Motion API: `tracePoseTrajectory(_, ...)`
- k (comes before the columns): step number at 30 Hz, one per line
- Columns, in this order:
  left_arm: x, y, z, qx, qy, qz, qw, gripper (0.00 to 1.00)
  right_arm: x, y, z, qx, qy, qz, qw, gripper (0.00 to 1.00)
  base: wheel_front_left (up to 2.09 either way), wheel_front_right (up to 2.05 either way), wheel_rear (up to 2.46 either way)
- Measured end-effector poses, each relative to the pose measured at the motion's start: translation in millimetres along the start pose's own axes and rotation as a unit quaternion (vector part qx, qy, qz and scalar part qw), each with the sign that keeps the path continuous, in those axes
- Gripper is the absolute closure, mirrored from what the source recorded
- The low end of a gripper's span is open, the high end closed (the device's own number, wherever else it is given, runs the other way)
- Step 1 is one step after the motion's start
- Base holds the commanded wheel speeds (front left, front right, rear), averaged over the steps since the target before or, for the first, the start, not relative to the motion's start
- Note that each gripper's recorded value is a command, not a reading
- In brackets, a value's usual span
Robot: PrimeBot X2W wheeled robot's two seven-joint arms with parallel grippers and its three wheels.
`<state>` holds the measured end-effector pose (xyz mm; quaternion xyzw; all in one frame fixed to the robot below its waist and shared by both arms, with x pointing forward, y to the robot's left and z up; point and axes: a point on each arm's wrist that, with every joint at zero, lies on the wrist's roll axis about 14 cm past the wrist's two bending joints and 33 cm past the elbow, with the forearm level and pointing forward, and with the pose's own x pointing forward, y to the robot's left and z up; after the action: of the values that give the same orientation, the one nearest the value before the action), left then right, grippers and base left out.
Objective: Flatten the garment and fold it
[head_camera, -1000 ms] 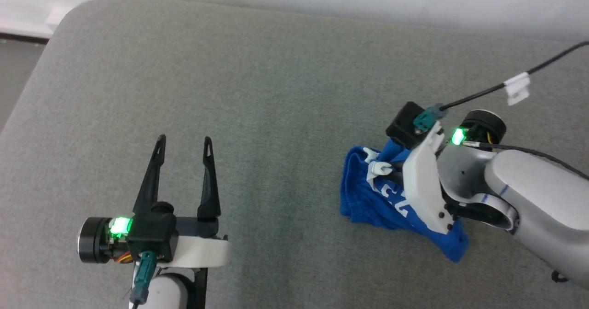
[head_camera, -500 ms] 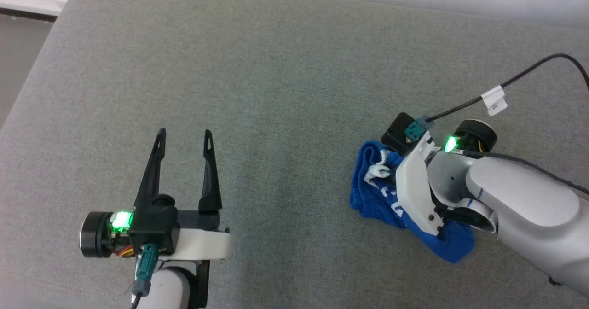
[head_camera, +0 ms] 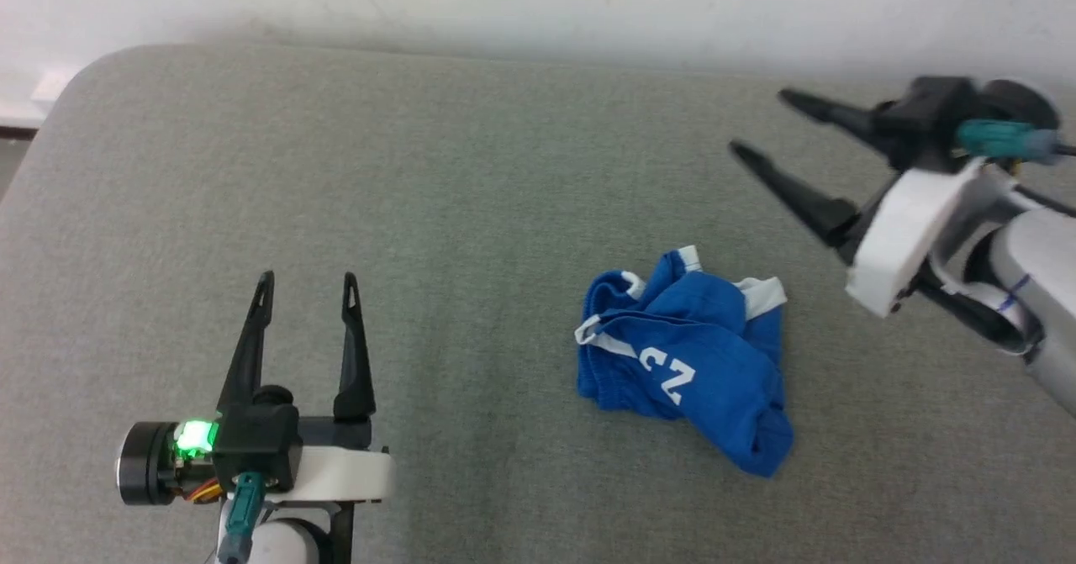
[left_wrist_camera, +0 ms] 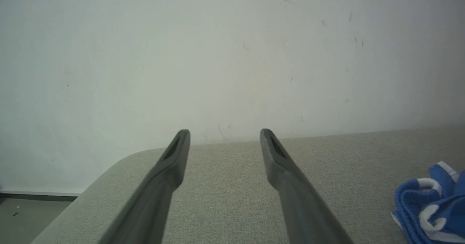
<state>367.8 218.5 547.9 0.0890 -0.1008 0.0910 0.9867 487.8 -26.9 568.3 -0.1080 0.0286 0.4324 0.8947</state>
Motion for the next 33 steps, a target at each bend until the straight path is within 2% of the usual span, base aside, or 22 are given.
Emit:
tracePoseTrajectory(4,4,-7,8,-0.006,-0.015,-0.011,1.0,0.0,-33,-40,14,0.005,-0.076,-0.091,0.993,0.0,0.0,0.0,0.0)
tracePoseTrajectory(9,3,-12,13,-0.011,-0.022,-0.019,1.0,0.0,-79,-65,-6,0.017,-0.113,-0.2,0.973,0.0,0.0,0.0,0.0)
tracePoseTrajectory(12,3,-15,16,-0.013,-0.026,-0.024,0.999,0.0,-105,-66,-19,0.036,-0.126,-0.26,0.957,0.0,0.0,0.0,0.0)
tracePoseTrajectory(16,3,-18,19,-0.015,-0.032,-0.029,0.999,0.0,-137,-55,-17,0.048,-0.162,-0.325,0.931,0.0,0.0,0.0,0.0)
tracePoseTrajectory(19,3,-20,23,-0.018,-0.037,-0.033,0.999,0.0,-153,-39,-26,0.068,-0.167,-0.357,0.917,0.0,0.0,0.0,0.0)
tracePoseTrajectory(22,2,-20,24,-0.019,-0.039,-0.033,0.999,0.0,-161,-24,-34,0.085,-0.164,-0.373,0.909,0.0,0.0,0.0,0.0)
tracePoseTrajectory(24,2,-20,24,-0.019,-0.039,-0.033,0.999,0.0,-163,-22,-32,0.082,-0.168,-0.375,0.908,0.0,0.0,0.0,0.0)
tracePoseTrajectory(28,2,-21,24,-0.021,-0.038,-0.036,0.998,0.0,-162,-34,-6,0.043,-0.193,-0.366,0.909,0.0,0.0,0.0,0.0)
tracePoseTrajectory(30,1,-20,23,-0.021,-0.037,-0.037,0.998,0.0,-156,-42,11,0.016,-0.201,-0.348,0.915,0.0,0.0,0.0,0.0)
tracePoseTrajectory(33,0,-18,23,-0.02,-0.036,-0.035,0.999,0.0,-139,-53,22,0.002,-0.167,-0.319,0.933,0.0,0.0,0.0,0.0)
